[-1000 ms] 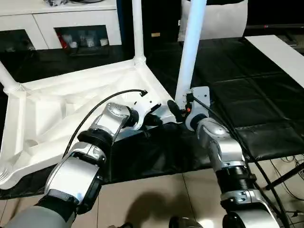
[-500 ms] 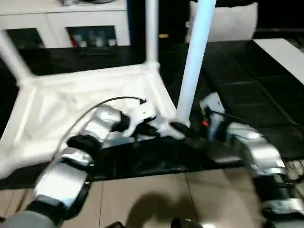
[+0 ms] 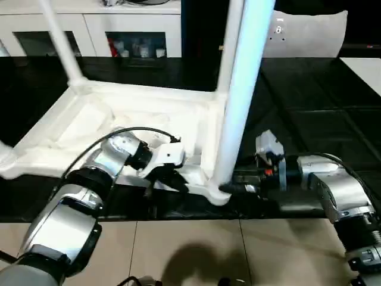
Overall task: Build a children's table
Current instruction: Rotate leg to tighten
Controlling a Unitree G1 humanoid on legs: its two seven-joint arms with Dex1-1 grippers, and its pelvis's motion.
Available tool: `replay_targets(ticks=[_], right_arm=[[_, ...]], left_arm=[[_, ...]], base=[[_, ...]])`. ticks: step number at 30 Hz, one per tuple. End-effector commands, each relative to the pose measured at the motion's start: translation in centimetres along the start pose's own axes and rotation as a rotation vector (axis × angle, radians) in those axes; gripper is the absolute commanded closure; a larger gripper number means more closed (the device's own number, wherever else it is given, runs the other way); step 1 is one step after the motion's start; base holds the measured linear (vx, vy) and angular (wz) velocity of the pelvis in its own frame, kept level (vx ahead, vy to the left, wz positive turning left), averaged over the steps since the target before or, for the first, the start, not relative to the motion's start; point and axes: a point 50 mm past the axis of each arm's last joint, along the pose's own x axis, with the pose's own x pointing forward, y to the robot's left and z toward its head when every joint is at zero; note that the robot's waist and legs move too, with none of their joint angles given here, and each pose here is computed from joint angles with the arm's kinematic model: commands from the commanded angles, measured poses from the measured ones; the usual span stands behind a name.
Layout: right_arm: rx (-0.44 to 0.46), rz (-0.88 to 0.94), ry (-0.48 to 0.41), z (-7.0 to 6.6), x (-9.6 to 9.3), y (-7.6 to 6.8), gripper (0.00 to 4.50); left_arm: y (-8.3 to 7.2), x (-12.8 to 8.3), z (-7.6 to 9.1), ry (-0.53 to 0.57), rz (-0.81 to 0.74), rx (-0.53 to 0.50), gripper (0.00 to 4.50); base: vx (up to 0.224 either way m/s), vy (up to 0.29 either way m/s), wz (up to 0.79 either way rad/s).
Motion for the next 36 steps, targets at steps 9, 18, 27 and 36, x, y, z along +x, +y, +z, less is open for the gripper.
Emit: replay_targets(ticks=[9, 18, 27, 36], right_arm=[[-0.010, 0.114, 0.014, 0.4, 0.9, 0.1, 1.47], [0.045, 0.180, -0.005, 0.1, 1.3, 0.7, 2.26], [0.130, -0.098, -0.107, 0.5, 4.5, 0.4, 2.43], [0.300, -0.679, -0.193, 1.2, 9.6, -2.4, 2.47]], left_arm=[[0.4, 0.0, 2.0, 0.014, -0.061, 0.121, 4.50], [0.5, 0.0, 1.8, 0.007, -0.045, 0.102, 4.50], [2.4, 0.9, 2.6, -0.079, 0.189, -0.129, 4.50], [5.2, 2.7, 5.0, -0.180, 0.550, -0.341, 4.50]], base=[[0.000, 0.000, 0.00], [0.000, 0.000, 0.00], [0.000, 0.000, 0.00], [0.000, 0.000, 0.00]])
